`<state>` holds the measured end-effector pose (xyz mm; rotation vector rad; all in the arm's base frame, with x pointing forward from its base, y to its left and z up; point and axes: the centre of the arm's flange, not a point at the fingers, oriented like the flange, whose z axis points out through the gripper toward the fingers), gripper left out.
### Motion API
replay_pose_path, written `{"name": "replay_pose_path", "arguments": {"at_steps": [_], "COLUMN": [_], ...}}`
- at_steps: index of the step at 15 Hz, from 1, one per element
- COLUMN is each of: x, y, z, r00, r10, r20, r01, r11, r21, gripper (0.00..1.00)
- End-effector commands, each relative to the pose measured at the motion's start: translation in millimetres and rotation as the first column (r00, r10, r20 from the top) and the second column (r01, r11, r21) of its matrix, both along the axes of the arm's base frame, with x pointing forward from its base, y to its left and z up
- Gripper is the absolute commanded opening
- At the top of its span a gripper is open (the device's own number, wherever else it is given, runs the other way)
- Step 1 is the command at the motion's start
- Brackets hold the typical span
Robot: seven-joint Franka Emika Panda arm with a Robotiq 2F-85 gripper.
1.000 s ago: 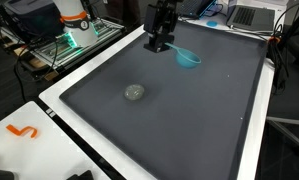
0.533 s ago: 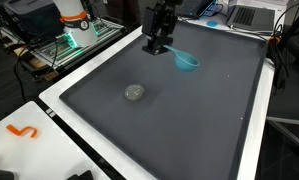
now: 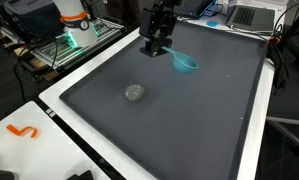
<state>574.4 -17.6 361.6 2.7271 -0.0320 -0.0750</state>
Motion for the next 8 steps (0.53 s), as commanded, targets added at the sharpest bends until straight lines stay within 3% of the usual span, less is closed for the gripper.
{"name": "replay_pose_path", "arguments": {"at_steps": [1,8], "x": [-2.7,-7.5], "y": [-10.2,-26.6], "z": [6.9,20.0], "r00": [1.000,1.000], "r10": [-0.001,-0.005], "r20": [0.014,0.021], "r01": [0.000,0.003], "r11": [0.999,0.994], "r21": [0.036,0.106], "gripper": [0.28,0.28]}}
